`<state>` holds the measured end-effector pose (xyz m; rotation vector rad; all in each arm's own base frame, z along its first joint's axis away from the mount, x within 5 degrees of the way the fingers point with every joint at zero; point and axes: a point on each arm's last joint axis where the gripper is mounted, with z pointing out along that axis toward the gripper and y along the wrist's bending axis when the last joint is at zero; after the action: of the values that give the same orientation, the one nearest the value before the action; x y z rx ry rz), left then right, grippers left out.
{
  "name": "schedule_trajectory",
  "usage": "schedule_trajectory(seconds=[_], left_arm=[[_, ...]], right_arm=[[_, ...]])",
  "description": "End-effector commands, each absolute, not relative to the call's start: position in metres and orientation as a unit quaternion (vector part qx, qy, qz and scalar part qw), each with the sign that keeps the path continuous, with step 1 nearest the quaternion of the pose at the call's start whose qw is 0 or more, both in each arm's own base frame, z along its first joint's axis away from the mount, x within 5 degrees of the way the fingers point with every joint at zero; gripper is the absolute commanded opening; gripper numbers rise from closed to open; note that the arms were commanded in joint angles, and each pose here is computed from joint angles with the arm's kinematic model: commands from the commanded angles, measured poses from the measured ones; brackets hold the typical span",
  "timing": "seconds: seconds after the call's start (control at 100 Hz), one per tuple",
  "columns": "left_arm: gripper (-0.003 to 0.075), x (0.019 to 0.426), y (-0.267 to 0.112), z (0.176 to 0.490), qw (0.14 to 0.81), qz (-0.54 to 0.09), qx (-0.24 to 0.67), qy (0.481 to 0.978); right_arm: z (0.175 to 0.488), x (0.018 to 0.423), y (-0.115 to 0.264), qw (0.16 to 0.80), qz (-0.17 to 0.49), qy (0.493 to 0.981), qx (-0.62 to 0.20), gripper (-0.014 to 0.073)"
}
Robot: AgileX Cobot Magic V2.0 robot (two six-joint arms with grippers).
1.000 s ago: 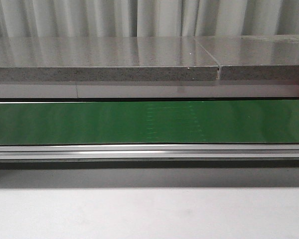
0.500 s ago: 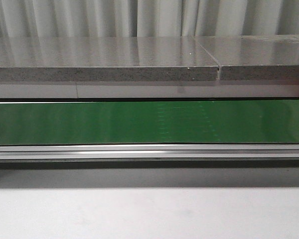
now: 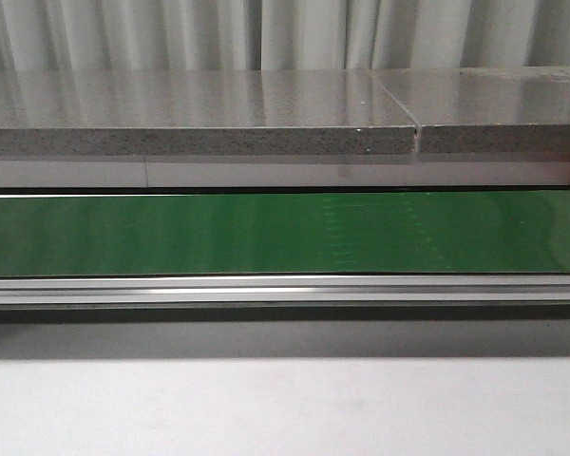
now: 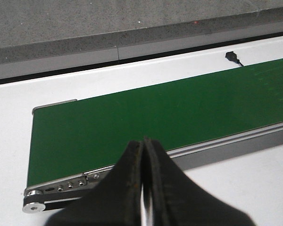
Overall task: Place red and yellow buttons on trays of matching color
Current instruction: 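Carry the yellow button into the yellow tray and release it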
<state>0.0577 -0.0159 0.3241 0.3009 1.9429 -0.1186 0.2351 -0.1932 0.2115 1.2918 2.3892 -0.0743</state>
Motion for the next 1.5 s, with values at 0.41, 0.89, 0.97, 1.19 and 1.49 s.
schedule_trajectory(seconds=[0.41, 0.89, 0.97, 1.19, 1.49], left_arm=[[-0.0021, 0.059, -0.017, 0.338, 0.589, -0.060, 0.120, 0.797], [-0.0021, 0.059, -0.017, 0.338, 0.589, -0.060, 0.120, 0.797], [-0.0021, 0.059, -0.017, 0.338, 0.589, -0.060, 0.120, 0.797], [-0.0021, 0.059, -0.017, 0.338, 0.589, -0.060, 0.120, 0.797], [-0.0021, 0.059, -0.017, 0.338, 0.589, -0.060, 0.120, 0.797]], right_arm=[[0.223, 0.240, -0.197, 0.260, -0.025, 0.840, 0.475, 0.0530], [0.268, 0.223, -0.184, 0.319, -0.042, 0.829, 0.458, 0.0530], [0.277, 0.219, -0.180, 0.327, -0.044, 0.827, 0.455, 0.0530], [0.307, 0.217, -0.147, 0.370, -0.052, 0.851, 0.369, 0.0486], [0.334, 0.231, -0.064, 0.416, -0.016, 0.892, 0.175, 0.0021]])
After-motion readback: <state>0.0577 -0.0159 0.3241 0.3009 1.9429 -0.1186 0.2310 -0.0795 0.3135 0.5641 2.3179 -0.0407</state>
